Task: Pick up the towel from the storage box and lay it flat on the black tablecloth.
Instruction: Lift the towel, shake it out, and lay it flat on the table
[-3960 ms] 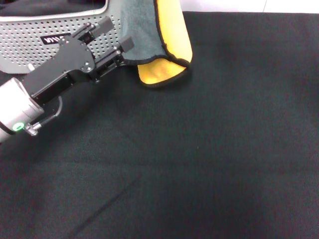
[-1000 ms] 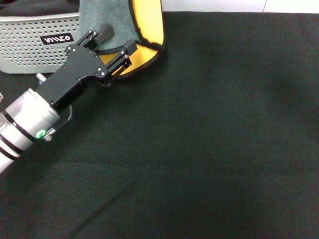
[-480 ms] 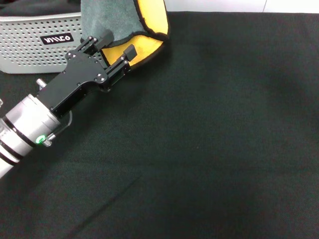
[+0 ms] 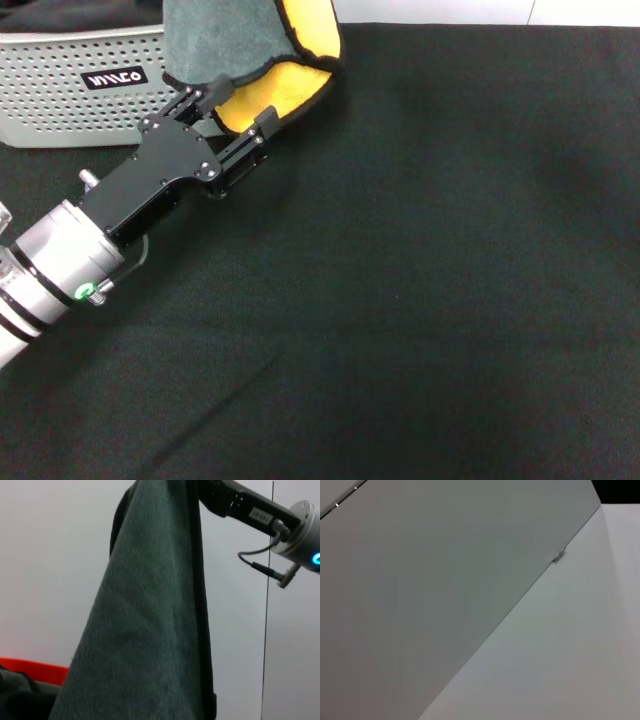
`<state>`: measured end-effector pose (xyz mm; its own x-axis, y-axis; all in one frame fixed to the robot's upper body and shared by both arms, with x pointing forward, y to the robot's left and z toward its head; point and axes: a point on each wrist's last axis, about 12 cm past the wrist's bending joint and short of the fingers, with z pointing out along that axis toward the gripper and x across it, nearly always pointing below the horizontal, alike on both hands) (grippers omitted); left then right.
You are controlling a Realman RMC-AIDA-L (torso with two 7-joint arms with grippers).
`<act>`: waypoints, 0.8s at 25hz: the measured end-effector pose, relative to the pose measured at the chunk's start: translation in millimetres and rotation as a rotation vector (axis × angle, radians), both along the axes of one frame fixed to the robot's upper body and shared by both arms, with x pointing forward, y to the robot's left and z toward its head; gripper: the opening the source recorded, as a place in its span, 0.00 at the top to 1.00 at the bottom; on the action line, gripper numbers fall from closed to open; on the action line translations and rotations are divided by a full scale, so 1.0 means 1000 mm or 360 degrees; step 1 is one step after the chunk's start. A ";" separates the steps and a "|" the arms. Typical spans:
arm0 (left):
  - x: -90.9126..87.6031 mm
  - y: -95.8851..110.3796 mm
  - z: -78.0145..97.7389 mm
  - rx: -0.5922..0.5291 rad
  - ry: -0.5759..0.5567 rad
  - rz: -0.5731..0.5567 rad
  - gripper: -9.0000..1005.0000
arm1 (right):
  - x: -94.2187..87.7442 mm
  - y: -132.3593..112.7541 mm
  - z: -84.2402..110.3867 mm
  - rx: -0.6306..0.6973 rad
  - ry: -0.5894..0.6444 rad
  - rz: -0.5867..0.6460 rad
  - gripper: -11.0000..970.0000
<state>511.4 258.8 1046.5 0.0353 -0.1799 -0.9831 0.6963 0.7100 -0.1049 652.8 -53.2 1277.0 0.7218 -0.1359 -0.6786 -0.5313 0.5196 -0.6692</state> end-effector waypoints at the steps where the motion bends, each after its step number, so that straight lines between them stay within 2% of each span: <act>1: -0.001 0.000 -0.001 0.0004 0.0005 -0.0008 0.33 | 0.000 0.000 0.001 0.0002 -0.0005 0.0003 0.98; 20: 0.003 -0.010 -0.004 0.0029 0.0039 -0.0023 0.33 | -0.009 0.019 0.004 -0.0038 -0.0036 0.0105 0.98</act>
<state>514.7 249.0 1042.5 0.0088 -0.1624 -0.9867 0.7039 0.7019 -0.1093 643.5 -33.9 1281.2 0.7449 -0.1034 -0.6591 -0.5484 0.4677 -0.6932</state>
